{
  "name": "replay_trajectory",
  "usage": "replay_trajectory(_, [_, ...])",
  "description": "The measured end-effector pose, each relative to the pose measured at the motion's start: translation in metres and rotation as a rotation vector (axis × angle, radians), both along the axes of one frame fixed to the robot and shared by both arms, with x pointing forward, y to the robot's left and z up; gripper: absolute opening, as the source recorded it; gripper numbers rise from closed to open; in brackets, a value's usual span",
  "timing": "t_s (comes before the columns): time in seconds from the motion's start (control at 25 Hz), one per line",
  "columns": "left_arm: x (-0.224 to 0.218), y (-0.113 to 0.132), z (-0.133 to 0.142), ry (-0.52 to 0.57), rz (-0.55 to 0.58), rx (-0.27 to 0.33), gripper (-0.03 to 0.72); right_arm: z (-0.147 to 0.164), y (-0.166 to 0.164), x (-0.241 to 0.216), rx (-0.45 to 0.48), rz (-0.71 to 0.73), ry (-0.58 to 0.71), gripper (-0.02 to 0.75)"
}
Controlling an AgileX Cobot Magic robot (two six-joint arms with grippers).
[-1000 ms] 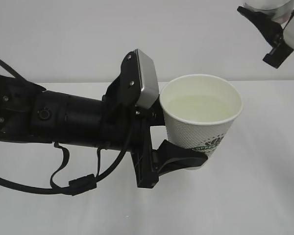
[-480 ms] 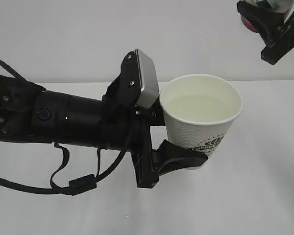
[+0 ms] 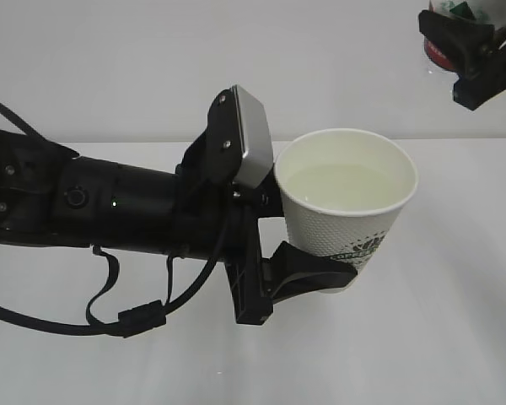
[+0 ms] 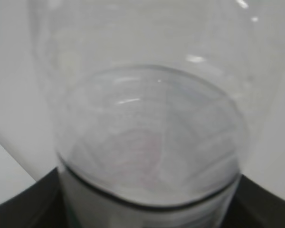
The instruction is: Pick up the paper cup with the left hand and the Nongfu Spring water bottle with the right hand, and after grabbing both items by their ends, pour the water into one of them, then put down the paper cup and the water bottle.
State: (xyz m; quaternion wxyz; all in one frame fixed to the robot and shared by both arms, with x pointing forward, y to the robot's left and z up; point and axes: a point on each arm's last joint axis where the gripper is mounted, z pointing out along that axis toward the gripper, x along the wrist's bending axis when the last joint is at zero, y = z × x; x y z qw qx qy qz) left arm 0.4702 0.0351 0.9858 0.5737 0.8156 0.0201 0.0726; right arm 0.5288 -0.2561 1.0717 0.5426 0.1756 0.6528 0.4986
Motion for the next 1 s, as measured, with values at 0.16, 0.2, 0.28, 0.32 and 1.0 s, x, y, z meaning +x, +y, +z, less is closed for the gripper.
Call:
replay_trajectory(0.16, [0.0, 0.0, 0.0, 0.0, 0.0, 0.0, 0.543, -0.002, -0.005, 0.001, 0.067, -0.058, 0.028, 0.5])
replay_trajectory(0.2, [0.0, 0.0, 0.0, 0.0, 0.0, 0.0, 0.543, -0.005, -0.006, 0.0, 0.086, -0.072, 0.04, 0.5])
replay_trajectory(0.28, [0.0, 0.0, 0.0, 0.0, 0.0, 0.0, 0.543, -0.011, -0.01, -0.001, 0.118, -0.109, 0.059, 0.5])
replay_trajectory(0.32, [0.0, 0.0, 0.0, 0.0, 0.0, 0.0, 0.543, -0.014, -0.011, -0.002, 0.128, -0.127, 0.068, 0.5])
replay_trajectory(1.0, [0.0, 0.0, 0.0, 0.0, 0.0, 0.0, 0.543, -0.066, -0.029, -0.02, 0.306, -0.329, 0.206, 0.498])
